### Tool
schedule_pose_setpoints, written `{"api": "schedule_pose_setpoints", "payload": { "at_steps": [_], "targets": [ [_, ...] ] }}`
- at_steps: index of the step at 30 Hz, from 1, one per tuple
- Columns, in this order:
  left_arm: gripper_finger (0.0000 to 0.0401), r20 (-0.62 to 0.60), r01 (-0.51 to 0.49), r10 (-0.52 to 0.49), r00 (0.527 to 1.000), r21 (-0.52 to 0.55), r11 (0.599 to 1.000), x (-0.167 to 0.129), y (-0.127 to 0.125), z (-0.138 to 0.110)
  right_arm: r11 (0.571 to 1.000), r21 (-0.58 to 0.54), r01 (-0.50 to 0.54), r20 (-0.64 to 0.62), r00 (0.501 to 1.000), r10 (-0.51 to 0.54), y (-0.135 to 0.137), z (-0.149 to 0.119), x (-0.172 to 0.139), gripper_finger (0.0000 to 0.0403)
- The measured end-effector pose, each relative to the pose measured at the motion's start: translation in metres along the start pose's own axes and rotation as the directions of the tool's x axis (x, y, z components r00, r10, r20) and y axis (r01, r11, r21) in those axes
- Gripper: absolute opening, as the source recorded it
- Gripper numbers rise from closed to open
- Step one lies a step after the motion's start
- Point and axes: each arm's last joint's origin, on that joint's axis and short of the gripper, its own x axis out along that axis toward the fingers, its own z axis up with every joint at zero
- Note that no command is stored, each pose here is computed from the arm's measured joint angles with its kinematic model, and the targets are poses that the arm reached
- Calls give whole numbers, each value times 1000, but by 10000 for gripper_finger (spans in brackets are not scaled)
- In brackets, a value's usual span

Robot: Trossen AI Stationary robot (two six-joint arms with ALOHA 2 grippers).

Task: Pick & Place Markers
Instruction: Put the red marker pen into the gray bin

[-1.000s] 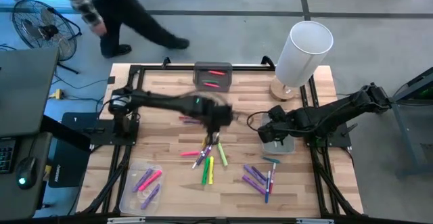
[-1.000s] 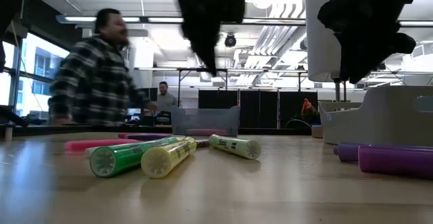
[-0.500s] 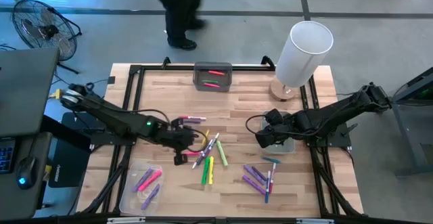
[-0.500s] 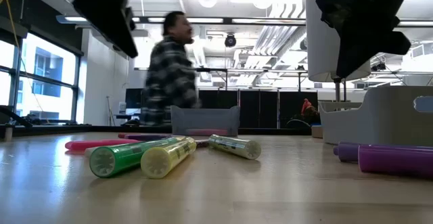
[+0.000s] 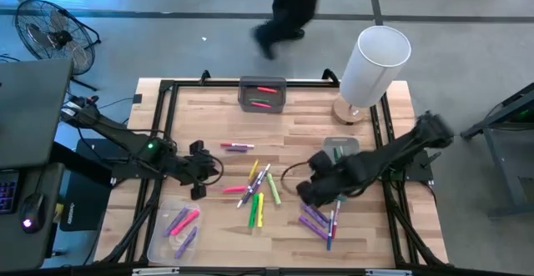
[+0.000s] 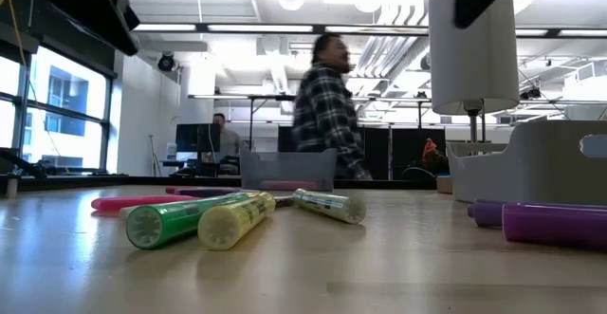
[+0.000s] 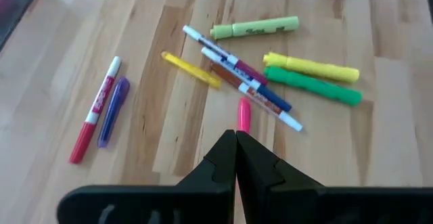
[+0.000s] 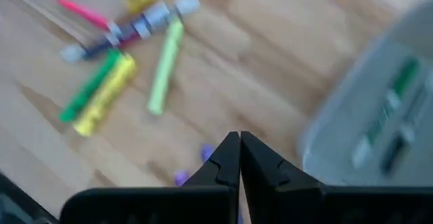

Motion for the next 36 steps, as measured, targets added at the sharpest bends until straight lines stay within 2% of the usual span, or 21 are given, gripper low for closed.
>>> {"api": "schedule_pose_setpoints", "payload": {
  "at_steps": [5, 8, 14, 19, 24, 30, 36],
  "targets": [
    [0, -4, 6, -6, 1000, 46, 999, -3, 2, 0, 984, 62, 166, -76, 984, -161, 31, -26, -5, 0],
    [0, -17, 9, -8, 1000, 78, 997, -2, 2, -2, 970, 136, 200, -95, 978, -188, 37, -48, -2, 1],
    [0, -32, 42, -39, 999, 103, 994, -2, 1, -2, 911, 253, 326, -253, 931, -263, 28, -87, 14, 21],
    [0, -33, 42, -39, 999, 116, 992, -2, 1, -2, 865, 274, 421, -340, 883, -322, 15, -107, 44, 48],
    [0, -33, 43, -39, 999, 117, 992, -2, 1, -2, 840, 300, 452, -361, 869, -339, 2, -114, 76, 78],
    [0, -36, 46, -42, 998, 126, 991, -2, 1, -2, 860, 329, 389, -379, 889, -257, -3, -119, 105, 106],
    [0, -36, 46, -42, 998, 128, 991, -2, 1, -2, 861, 326, 392, -379, 888, -261, -13, -123, 119, 112]
  ]
}}
